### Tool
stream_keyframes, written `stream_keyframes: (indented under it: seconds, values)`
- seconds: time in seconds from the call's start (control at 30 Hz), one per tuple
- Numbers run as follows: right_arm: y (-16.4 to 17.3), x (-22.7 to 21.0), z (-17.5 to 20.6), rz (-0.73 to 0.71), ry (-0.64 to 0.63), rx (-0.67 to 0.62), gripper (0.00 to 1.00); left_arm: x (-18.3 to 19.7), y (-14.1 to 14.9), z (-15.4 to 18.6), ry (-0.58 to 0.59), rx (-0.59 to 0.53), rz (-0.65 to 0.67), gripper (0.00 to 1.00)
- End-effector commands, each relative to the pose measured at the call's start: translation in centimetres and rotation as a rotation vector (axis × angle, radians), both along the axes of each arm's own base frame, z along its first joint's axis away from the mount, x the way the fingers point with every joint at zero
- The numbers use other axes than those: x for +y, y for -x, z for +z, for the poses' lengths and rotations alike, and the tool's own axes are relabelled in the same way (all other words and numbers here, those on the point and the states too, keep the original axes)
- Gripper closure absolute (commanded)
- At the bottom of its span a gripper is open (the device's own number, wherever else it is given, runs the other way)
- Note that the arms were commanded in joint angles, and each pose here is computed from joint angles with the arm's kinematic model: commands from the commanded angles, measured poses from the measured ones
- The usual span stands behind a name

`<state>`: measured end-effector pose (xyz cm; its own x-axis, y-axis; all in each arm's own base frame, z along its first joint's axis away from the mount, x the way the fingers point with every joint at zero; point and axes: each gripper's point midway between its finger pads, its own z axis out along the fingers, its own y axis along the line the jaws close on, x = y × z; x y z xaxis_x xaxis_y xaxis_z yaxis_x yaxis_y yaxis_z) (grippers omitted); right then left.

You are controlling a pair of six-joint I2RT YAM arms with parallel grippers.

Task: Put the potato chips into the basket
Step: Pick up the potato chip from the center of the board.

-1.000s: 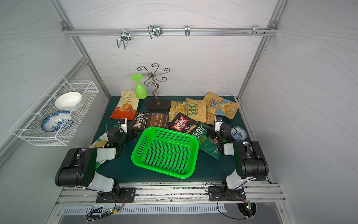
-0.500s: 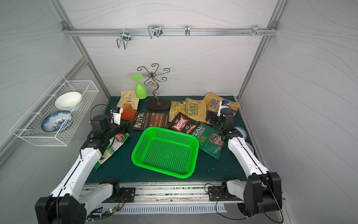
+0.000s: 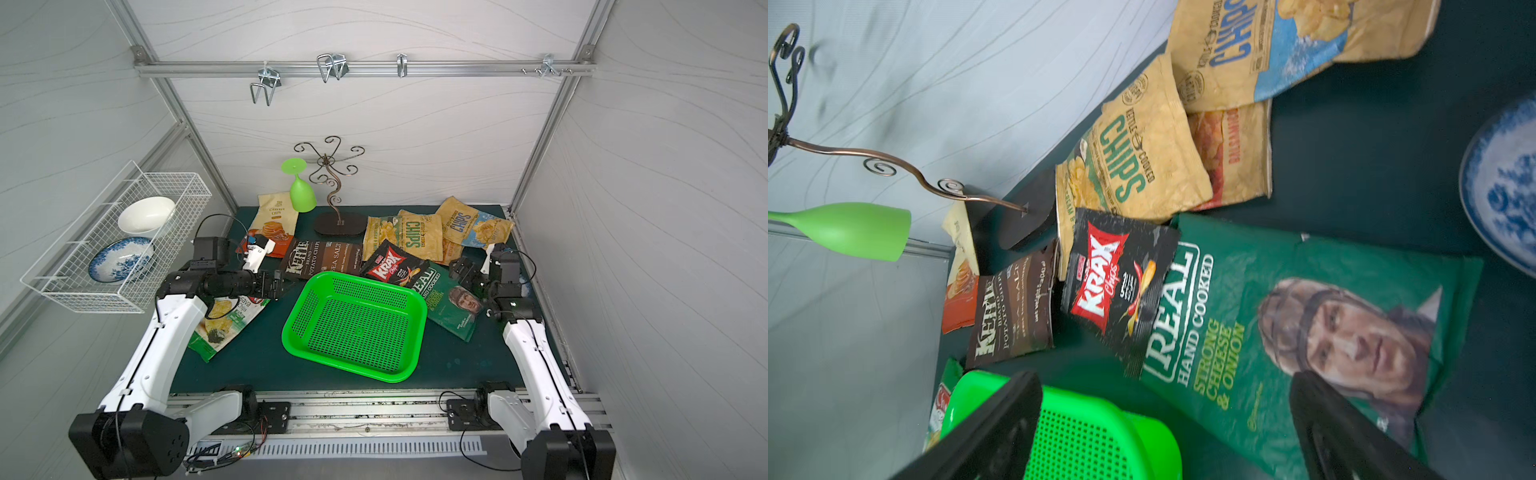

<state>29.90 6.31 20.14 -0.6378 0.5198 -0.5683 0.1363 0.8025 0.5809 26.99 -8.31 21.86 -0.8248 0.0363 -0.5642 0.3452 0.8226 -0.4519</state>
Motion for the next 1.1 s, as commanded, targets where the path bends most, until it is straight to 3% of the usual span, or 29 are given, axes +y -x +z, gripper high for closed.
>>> stream_keyframes:
  seconds: [0.0, 0.17, 0.3, 0.57, 0.87, 1.07]
  values:
    - [5.0, -1.3, -3.9, -0.071, 0.032, 0.214, 0.08, -0.4, 1.4, 0.1, 0.023, 0.027, -0.030, 0.02]
    - [8.3, -1.4, -6.6, -0.092, -0.002, 0.289, 0.14, 0.5, 1.7, -1.2, -0.040, -0.044, 0.002, 0.01]
    - [9.3, -1.7, -8.2, -0.118, -0.006, 0.314, 0.21, 0.7, 1.2, -1.9, -0.038, -0.025, 0.025, 0.01]
    - [9.3, -2.3, -11.0, -0.156, 0.010, 0.375, 0.36, 0.6, 1.1, -2.1, -0.034, -0.032, 0.025, 0.01]
    - [8.8, -4.2, -13.9, -0.254, 0.043, 0.439, 0.36, 0.7, 1.1, -2.4, -0.039, -0.029, 0.027, 0.01]
    - [8.2, -4.7, -14.8, -0.289, 0.050, 0.443, 0.41, 0.5, 1.2, -2.2, -0.027, -0.025, 0.023, 0.01]
